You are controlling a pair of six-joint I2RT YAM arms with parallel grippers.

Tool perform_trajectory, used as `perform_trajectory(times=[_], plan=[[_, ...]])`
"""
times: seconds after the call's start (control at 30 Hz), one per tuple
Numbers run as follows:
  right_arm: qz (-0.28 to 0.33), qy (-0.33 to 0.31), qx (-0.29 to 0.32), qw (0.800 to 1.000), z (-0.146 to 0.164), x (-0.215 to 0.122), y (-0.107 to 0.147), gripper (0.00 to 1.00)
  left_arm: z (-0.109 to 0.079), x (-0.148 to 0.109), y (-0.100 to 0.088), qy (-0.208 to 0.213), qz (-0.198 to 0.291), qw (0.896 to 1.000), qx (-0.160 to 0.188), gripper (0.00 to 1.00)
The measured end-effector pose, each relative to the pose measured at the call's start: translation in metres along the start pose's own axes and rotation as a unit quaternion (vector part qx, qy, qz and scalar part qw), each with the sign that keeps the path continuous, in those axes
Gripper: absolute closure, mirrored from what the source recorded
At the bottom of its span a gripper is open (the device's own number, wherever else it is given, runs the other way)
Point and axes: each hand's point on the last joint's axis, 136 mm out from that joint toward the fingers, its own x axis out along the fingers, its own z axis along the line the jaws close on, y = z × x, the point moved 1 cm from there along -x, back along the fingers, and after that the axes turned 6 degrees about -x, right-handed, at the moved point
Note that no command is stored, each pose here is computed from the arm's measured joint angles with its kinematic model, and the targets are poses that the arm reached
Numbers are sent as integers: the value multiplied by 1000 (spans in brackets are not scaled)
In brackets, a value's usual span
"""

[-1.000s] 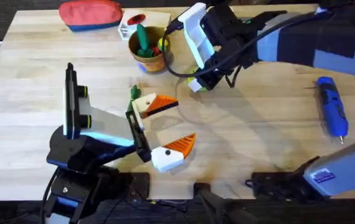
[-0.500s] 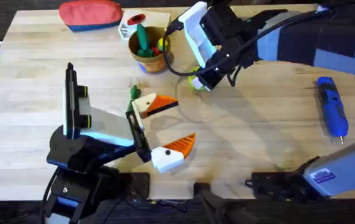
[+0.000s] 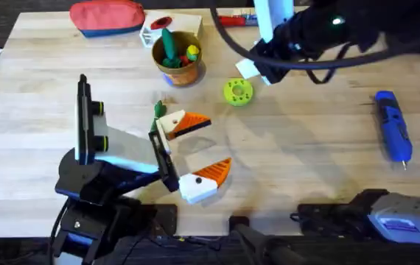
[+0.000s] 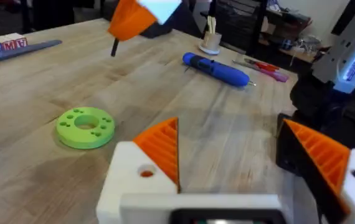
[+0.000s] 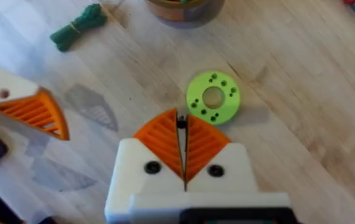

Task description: Pick up the gripper from the table and insert it into the empty holder that is missing its gripper. Then pick up a screw, insert it into the mounting hole, and use the screwdriver to tighten it. Finally, clean up the table by picking up the vegetable and placing it into the bucket.

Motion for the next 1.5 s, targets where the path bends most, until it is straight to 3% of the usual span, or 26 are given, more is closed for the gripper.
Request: perform_trajectory(times=[0.17,0.43,0.9,1.5], plan=[[1,-23,7,1000,31,-34,-6,998,0,0,0,0,0,1000,0,10],[-9,-64,20,998,79,-58,-24,998,0,0,1,-1,2,1000,1,10],[26,-128,8,991,161,-43,-24,998,-11,-1,6,35,14,998,47,10],[3,-103,12,995,159,-23,-42,998,-13,-1,7,42,16,998,51,10]])
